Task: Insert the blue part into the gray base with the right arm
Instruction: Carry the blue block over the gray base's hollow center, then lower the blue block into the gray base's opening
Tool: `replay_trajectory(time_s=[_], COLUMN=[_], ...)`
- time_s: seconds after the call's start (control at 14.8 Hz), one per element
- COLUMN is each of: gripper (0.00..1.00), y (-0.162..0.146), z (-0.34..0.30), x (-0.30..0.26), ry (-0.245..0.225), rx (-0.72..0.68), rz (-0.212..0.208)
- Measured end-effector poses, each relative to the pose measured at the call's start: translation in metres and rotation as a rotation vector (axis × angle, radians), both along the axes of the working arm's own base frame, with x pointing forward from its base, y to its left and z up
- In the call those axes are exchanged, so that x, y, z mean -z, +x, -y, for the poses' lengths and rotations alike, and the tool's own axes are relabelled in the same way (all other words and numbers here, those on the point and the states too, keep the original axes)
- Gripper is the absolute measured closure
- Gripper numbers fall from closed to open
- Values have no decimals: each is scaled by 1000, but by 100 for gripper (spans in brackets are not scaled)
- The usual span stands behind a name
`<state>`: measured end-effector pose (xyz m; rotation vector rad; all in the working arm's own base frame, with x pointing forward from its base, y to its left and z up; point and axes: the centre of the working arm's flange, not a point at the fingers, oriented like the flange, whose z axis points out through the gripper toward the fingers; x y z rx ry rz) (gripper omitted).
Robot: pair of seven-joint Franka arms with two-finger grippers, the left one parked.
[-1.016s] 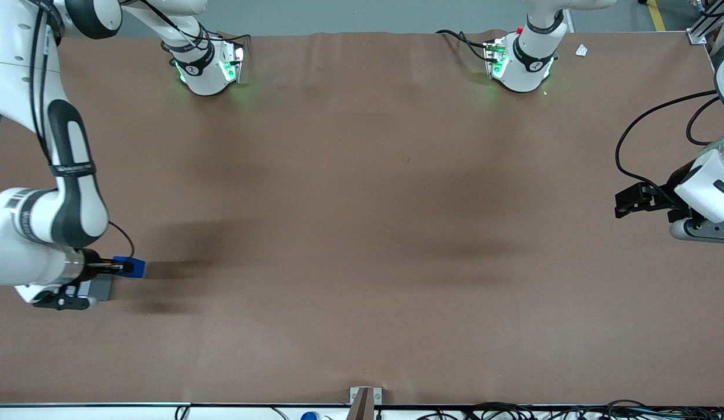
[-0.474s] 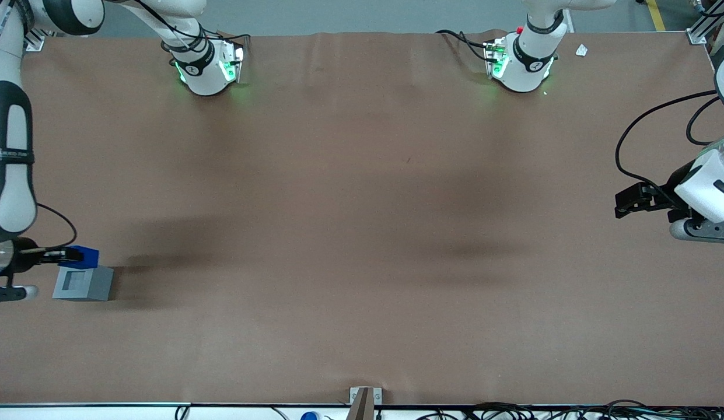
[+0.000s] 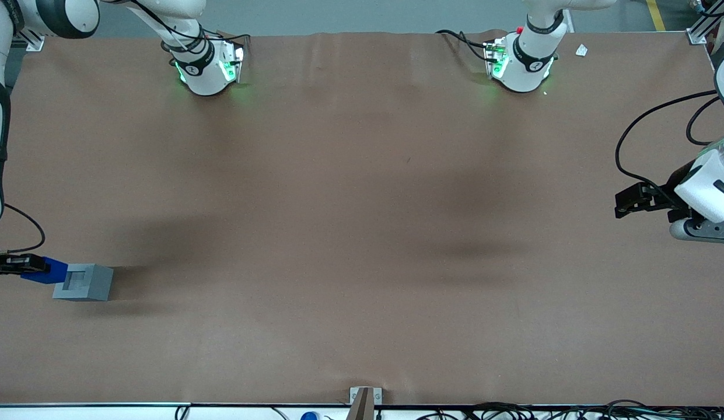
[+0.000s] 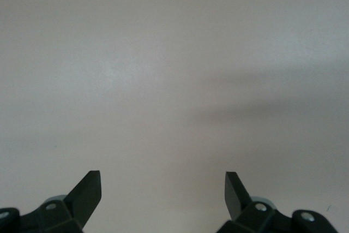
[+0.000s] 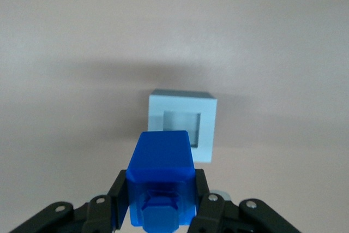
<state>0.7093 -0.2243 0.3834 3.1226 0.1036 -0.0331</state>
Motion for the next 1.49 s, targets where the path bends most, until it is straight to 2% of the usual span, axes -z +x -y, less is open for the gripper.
replay_trajectory(time_s=[0.2, 0.68, 1.49], gripper=[49, 49, 49], y=[2, 4, 2], z=[24, 33, 27], x=[23, 33, 41], ry=[-11, -9, 9], rx=[37, 61, 106], rz=[29, 35, -5])
